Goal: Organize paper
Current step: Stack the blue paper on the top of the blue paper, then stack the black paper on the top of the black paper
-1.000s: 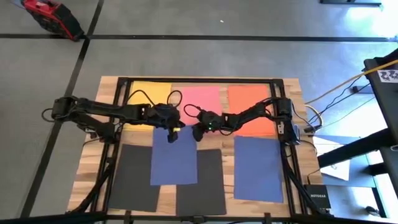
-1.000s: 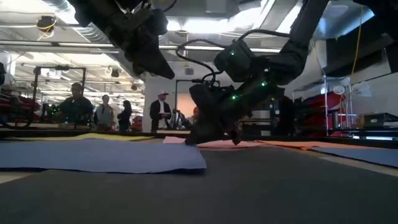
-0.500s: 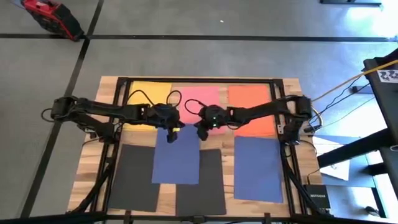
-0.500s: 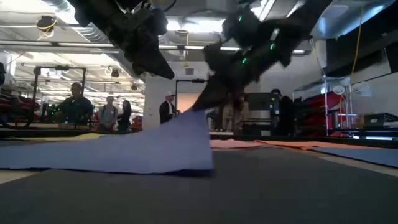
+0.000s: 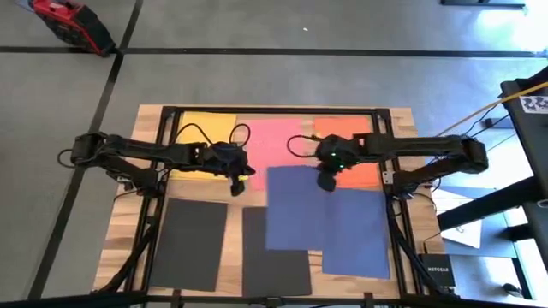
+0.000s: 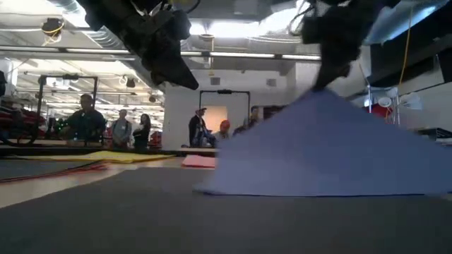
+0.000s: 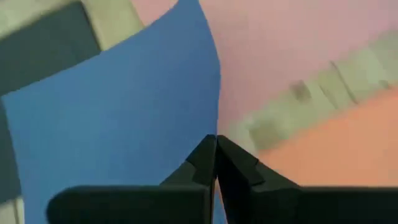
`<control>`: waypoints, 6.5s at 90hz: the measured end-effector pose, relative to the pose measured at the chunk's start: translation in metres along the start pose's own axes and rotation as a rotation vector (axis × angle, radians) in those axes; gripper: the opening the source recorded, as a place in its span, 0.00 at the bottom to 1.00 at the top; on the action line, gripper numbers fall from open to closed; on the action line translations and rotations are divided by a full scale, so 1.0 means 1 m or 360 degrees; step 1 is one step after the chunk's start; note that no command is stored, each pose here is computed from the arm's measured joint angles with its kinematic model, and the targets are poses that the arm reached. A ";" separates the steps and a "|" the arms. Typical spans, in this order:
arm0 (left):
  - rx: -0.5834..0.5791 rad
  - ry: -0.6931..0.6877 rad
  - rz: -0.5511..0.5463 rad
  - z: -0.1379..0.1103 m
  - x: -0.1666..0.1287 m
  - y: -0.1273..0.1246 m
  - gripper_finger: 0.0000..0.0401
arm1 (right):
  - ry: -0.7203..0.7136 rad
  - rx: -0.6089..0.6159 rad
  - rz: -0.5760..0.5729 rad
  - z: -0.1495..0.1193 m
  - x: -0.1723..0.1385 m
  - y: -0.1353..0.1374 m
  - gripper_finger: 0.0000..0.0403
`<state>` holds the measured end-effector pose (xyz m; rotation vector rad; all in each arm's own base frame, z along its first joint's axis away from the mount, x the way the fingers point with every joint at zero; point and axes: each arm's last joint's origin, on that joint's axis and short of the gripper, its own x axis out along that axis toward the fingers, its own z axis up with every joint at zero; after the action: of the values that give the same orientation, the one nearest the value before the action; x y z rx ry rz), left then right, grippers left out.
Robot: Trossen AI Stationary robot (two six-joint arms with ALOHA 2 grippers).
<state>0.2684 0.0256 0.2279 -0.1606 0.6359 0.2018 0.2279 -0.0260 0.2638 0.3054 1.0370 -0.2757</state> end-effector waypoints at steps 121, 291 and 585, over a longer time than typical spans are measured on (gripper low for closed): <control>-0.0047 0.0000 0.0008 0.000 0.000 0.000 0.00 | 0.0689 0.0054 -0.0146 -0.132 -0.065 -0.008 0.00; -0.0045 0.0032 -0.0101 -0.001 0.000 -0.002 0.00 | 0.0698 0.0516 0.0052 -0.133 -0.053 0.016 0.30; 0.0555 0.0986 -0.0315 -0.070 0.034 -0.017 0.00 | 0.0210 -0.0132 0.0123 -0.080 0.054 0.089 0.30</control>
<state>0.2589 -0.0012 0.1536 0.0578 1.2518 -0.1623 0.2226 0.0820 0.1893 0.2912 1.1606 -0.1436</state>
